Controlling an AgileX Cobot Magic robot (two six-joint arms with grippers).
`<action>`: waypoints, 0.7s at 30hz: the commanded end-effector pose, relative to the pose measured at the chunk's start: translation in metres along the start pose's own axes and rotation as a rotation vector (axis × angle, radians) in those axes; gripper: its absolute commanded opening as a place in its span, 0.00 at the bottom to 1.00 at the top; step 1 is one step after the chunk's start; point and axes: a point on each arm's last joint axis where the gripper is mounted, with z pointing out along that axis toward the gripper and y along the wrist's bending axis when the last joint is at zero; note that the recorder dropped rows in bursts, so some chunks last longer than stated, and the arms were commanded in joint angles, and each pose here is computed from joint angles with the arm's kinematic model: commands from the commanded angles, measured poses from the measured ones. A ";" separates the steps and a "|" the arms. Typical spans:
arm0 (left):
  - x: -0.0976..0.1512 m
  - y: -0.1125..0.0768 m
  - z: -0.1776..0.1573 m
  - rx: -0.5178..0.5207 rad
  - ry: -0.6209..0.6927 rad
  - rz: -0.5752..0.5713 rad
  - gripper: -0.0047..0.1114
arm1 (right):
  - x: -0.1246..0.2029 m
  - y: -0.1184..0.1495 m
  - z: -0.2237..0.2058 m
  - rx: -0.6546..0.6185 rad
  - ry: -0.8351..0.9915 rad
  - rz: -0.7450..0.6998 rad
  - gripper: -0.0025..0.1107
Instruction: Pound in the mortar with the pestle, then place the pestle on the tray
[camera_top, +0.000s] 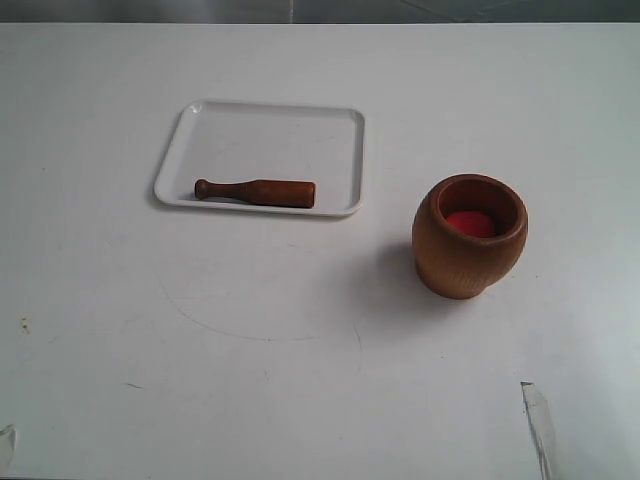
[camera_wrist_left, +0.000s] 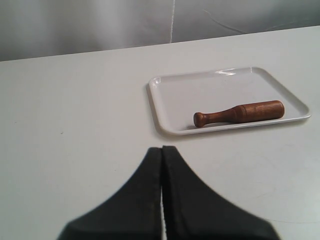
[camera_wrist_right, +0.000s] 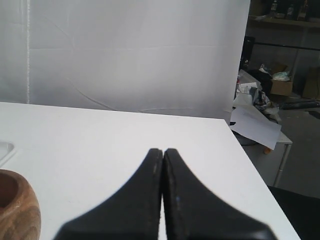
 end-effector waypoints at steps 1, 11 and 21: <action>0.000 -0.001 0.000 0.008 -0.007 -0.012 0.04 | 0.001 0.000 0.000 -0.001 -0.001 0.010 0.02; 0.000 -0.001 0.000 0.008 -0.007 -0.012 0.04 | 0.001 0.000 0.000 -0.001 -0.001 0.010 0.02; 0.000 -0.001 0.000 0.008 -0.007 -0.012 0.04 | 0.001 0.000 0.000 -0.001 -0.001 0.006 0.02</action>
